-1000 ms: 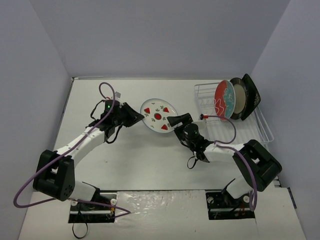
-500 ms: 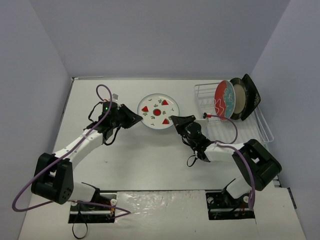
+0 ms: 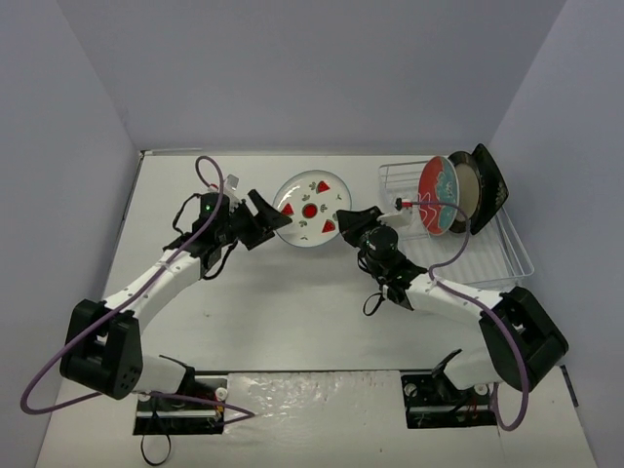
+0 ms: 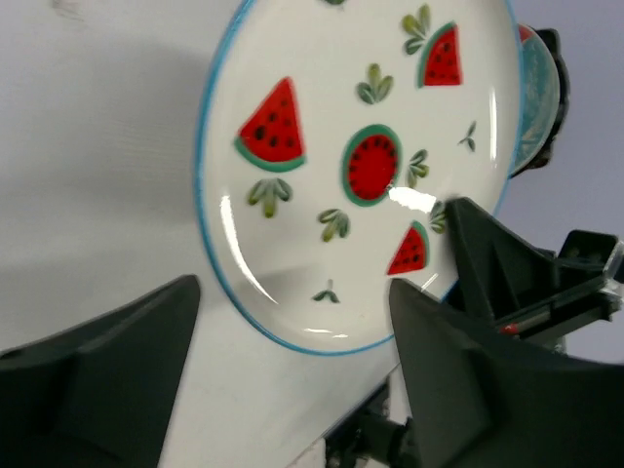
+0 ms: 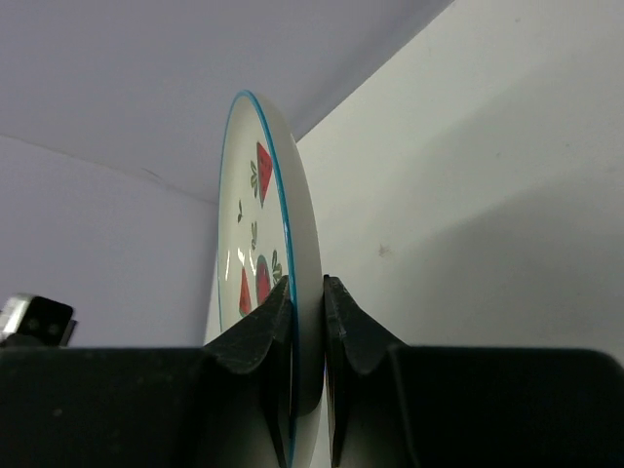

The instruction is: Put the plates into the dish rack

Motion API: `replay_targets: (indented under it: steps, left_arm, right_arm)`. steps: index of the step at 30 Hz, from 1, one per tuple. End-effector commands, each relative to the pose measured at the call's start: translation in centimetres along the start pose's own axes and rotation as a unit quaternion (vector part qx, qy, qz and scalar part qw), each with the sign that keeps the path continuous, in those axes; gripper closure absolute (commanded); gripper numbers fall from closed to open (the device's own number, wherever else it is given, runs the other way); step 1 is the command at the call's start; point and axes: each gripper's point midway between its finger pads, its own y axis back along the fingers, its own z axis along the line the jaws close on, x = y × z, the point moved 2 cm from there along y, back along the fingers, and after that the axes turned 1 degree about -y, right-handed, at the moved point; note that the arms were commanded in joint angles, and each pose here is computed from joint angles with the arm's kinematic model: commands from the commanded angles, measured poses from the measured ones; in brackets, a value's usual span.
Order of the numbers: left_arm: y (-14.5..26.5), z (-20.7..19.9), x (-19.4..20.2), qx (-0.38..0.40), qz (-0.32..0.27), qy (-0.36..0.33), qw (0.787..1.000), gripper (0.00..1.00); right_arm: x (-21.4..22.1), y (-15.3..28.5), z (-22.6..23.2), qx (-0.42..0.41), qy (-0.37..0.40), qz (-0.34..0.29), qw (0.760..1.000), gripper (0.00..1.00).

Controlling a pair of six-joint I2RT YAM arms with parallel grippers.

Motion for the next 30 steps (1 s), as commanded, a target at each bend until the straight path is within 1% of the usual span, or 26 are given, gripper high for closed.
replay_targets:
  steps: [1, 2, 7, 8, 10, 12, 13, 15, 16, 18, 20, 22, 25, 26, 27, 28, 29, 30]
  left_arm:
    - [2.6, -7.2, -2.3, 0.105, -0.029, -0.093, 0.990, 0.12]
    - [2.6, -6.9, -2.2, 0.097, -0.024, -0.103, 0.990, 0.03]
    - [2.4, -6.3, -2.3, 0.069, -0.007, -0.129, 0.989, 0.03]
    - [2.5, -6.1, -2.4, 0.061, -0.007, -0.136, 0.989, 0.03]
    - [3.0, -5.5, -2.8, 0.030, -0.013, -0.155, 0.987, 0.03]
    - [3.5, -5.3, -3.2, 0.012, -0.021, -0.174, 0.984, 0.03]
    - [3.9, -5.2, -3.7, 0.002, -0.034, -0.182, 0.983, 0.03]
    - [4.5, -4.7, -4.2, -0.020, -0.047, -0.195, 0.979, 0.03]
    - [5.1, -3.7, -4.7, -0.047, -0.054, -0.203, 0.977, 0.03]
    - [6.6, -2.8, -6.0, -0.084, -0.083, -0.208, 0.971, 0.03]
    - [7.9, -1.4, -7.1, -0.120, -0.105, -0.204, 0.966, 0.03]
    - [9.3, 0.3, -8.3, -0.162, -0.130, -0.193, 0.959, 0.03]
    - [11.1, 2.3, -9.2, -0.199, -0.154, -0.175, 0.952, 0.03]
    - [11.6, 2.6, -9.6, -0.204, -0.163, -0.170, 0.950, 0.03]
    - [12.1, 3.5, -9.8, -0.215, -0.169, -0.161, 0.948, 0.03]
    - [12.7, 4.6, -10.0, -0.229, -0.173, -0.151, 0.946, 0.03]
    - [12.9, 4.7, -10.0, -0.231, -0.176, -0.149, 0.945, 0.03]
    - [13.8, 5.7, -10.5, -0.244, -0.187, -0.136, 0.942, 0.03]
  right_arm:
    - [-9.0, 1.2, 8.5, -0.081, 0.011, -0.132, 0.988, 1.00]
    - [-10.1, 1.4, 9.0, -0.084, 0.015, -0.146, 0.986, 1.00]
    - [-16.0, 2.9, 10.4, -0.086, 0.049, -0.208, 0.973, 1.00]
    - [-16.4, 3.0, 10.7, -0.083, 0.065, -0.212, 0.972, 1.00]
    - [-18.7, 3.9, 12.0, -0.080, 0.116, -0.236, 0.962, 1.00]
    - [-20.4, 4.7, 13.3, -0.075, 0.149, -0.251, 0.953, 1.00]
    - [-21.1, 5.1, 13.5, -0.064, 0.187, -0.256, 0.946, 1.00]
    - [-22.9, 5.9, 15.0, -0.055, 0.223, -0.274, 0.934, 1.00]
    - [-23.8, 6.2, 15.2, -0.041, 0.246, -0.281, 0.927, 1.00]
    - [-24.6, 6.1, 15.1, -0.013, 0.302, -0.275, 0.913, 1.00]
    - [-25.7, 5.8, 15.4, 0.007, 0.337, -0.273, 0.901, 1.00]
    - [-27.1, 5.7, 15.9, 0.021, 0.383, -0.280, 0.880, 1.00]
    - [-28.6, 4.2, 15.9, 0.044, 0.461, -0.256, 0.849, 1.00]
    - [-29.1, 4.4, 16.5, 0.044, 0.466, -0.255, 0.846, 1.00]
    - [-29.4, 3.8, 16.2, 0.053, 0.495, -0.243, 0.832, 1.00]
    - [-29.6, 3.0, 15.7, 0.064, 0.532, -0.227, 0.813, 1.00]
    - [-29.7, 2.9, 15.5, 0.068, 0.541, -0.221, 0.808, 1.00]
    - [-30.1, 2.4, 14.5, 0.082, 0.565, -0.211, 0.793, 1.00]
